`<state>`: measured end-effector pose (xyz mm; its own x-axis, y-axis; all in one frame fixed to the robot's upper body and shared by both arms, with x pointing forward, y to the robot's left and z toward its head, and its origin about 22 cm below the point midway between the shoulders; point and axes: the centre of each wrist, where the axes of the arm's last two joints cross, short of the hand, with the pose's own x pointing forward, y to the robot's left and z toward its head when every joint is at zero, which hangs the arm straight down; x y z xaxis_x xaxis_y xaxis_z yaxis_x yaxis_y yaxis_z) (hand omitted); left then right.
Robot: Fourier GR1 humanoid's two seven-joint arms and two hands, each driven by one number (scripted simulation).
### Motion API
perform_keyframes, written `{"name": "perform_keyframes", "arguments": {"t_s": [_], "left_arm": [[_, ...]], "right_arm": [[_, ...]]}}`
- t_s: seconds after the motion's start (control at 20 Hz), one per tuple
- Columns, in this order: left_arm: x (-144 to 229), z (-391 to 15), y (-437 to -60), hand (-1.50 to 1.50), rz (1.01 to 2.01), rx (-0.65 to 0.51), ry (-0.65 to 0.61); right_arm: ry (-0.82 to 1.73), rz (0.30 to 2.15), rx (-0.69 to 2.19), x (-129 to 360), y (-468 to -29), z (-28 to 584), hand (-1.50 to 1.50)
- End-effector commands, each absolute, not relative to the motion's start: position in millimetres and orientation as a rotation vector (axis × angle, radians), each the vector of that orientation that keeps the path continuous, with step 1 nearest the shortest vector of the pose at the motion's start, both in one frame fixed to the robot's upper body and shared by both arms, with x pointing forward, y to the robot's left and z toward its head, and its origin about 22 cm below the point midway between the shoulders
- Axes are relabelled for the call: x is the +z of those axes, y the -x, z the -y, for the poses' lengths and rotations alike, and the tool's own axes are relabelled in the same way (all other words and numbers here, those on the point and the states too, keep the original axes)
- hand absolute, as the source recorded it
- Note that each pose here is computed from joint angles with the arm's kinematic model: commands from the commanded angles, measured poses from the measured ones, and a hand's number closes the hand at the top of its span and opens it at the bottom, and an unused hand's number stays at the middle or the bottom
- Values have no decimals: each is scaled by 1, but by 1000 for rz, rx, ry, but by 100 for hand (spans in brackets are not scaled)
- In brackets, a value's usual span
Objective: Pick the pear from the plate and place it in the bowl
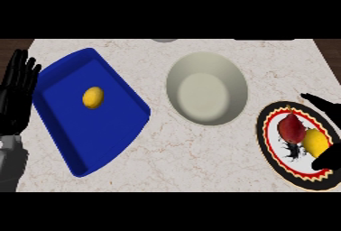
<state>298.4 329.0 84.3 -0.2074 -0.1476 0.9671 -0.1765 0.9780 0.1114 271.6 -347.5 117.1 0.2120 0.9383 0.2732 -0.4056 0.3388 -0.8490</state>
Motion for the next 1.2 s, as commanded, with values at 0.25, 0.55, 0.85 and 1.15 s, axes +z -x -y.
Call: {"name": "perform_keyframes", "arguments": {"t_s": [0.25,0.55,0.85,1.15], "left_arm": [[90,-332,-297,0,1799,35,-256],[78,-344,-283,0,1779,38,-254],[97,-333,-295,0,1785,25,-253],[72,-329,-291,0,1800,26,-240]], "right_arm": [[695,981,1078,88,-286,339,-150],[684,978,1081,72,-271,354,-150],[693,928,1098,57,-298,352,-150],[687,904,1112,41,-294,361,-150]]}}
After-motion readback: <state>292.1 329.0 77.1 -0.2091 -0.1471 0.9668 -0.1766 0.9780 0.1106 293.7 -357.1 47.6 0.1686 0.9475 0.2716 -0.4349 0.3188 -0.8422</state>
